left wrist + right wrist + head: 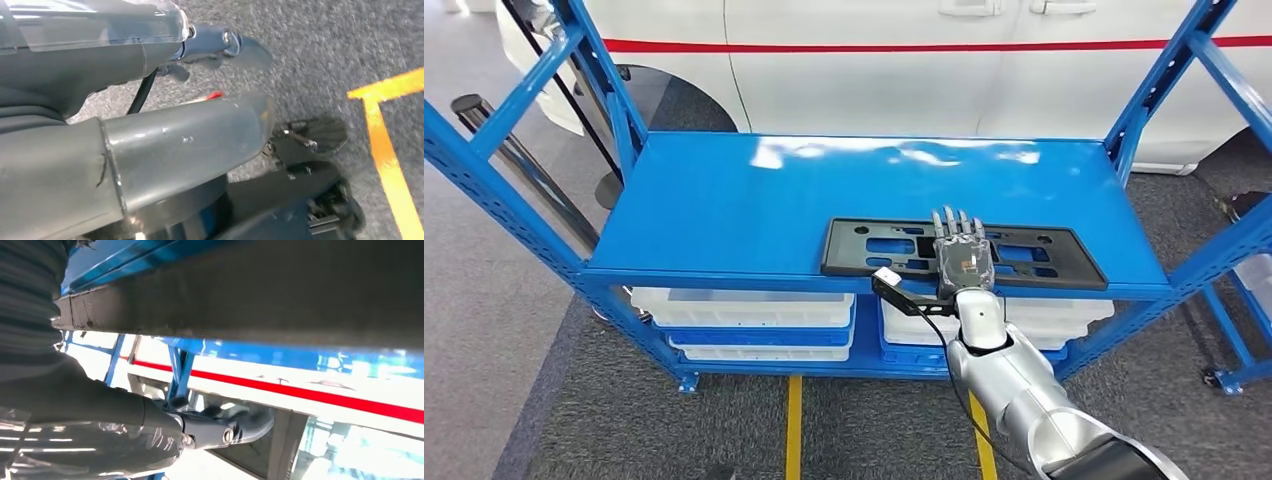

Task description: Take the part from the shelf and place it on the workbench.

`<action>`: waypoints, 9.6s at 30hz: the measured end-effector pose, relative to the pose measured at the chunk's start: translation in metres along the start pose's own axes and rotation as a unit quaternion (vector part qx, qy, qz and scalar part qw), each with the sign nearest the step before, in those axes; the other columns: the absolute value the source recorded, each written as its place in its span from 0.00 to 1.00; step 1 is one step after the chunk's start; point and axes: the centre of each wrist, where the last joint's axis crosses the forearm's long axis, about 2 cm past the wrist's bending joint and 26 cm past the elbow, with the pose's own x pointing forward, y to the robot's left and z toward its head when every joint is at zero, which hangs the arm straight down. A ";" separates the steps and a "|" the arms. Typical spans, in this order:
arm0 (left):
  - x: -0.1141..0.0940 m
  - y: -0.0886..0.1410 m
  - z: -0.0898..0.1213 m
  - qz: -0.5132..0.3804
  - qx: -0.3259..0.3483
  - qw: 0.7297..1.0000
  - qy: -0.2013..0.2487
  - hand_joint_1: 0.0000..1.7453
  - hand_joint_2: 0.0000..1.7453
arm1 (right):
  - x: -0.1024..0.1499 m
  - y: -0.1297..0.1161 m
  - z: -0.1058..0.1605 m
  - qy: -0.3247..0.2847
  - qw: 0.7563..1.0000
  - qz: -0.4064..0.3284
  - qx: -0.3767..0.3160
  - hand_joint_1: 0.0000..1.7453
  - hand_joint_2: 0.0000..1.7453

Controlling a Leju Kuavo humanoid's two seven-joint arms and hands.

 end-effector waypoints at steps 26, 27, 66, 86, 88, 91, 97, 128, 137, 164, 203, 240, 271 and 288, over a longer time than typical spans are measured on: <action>0.006 -0.002 0.000 0.005 -0.012 0.999 -0.041 0.00 1.00 | 0.004 0.014 0.013 -0.012 1.000 -0.014 0.019 0.96 1.00; 0.006 -0.002 0.000 0.006 -0.012 0.999 -0.045 0.00 1.00 | 0.003 0.014 0.013 -0.011 1.000 -0.014 0.019 0.96 1.00; 0.011 0.001 -0.001 0.019 0.007 0.998 -0.060 0.00 1.00 | 0.005 -0.010 0.004 -0.065 0.989 0.047 -0.125 0.97 1.00; 0.011 -0.001 -0.001 0.009 -0.027 0.995 -0.091 0.00 1.00 | 0.015 -0.028 -0.003 -0.135 0.970 0.107 -0.172 0.97 1.00; 0.012 -0.001 -0.001 0.008 -0.026 0.996 -0.091 0.00 1.00 | 0.015 -0.028 -0.003 -0.135 0.970 0.108 -0.172 0.97 1.00; 0.013 -0.001 -0.001 0.007 -0.024 0.996 -0.091 0.00 1.00 | 0.012 -0.027 -0.004 -0.133 0.970 0.111 -0.171 0.97 1.00; 0.013 -0.001 -0.001 0.007 -0.023 0.996 -0.089 0.00 1.00 | 0.006 -0.021 -0.001 -0.134 0.971 0.116 -0.161 0.97 1.00; 0.005 0.008 -0.001 -0.021 -0.003 0.997 -0.079 0.00 1.00 | 0.001 0.004 0.023 -0.120 0.980 0.083 -0.132 0.97 1.00; 0.006 0.015 -0.002 -0.026 -0.001 0.996 -0.085 0.00 1.00 | -0.011 0.007 0.027 -0.088 0.985 0.067 -0.133 0.97 1.00; 0.018 0.013 -0.002 -0.010 0.008 0.995 -0.096 0.00 1.00 | -0.031 -0.004 0.016 -0.082 0.982 0.088 -0.145 0.97 1.00; 0.015 0.015 -0.002 -0.016 0.011 0.995 -0.095 0.00 1.00 | -0.040 -0.004 0.013 -0.082 0.983 0.093 -0.139 0.97 1.00; 0.013 0.013 -0.002 -0.023 0.008 0.995 -0.094 0.00 1.00 | -0.040 0.007 0.022 -0.079 0.986 0.082 -0.122 0.97 1.00; 0.012 0.014 -0.002 -0.031 0.009 0.994 -0.100 0.00 1.00 | -0.045 0.011 0.025 -0.059 0.991 0.050 -0.111 0.97 1.00; 0.014 0.016 -0.002 -0.041 0.014 0.994 -0.101 0.00 1.00 | -0.059 0.014 0.026 -0.033 0.993 0.046 -0.105 0.97 1.00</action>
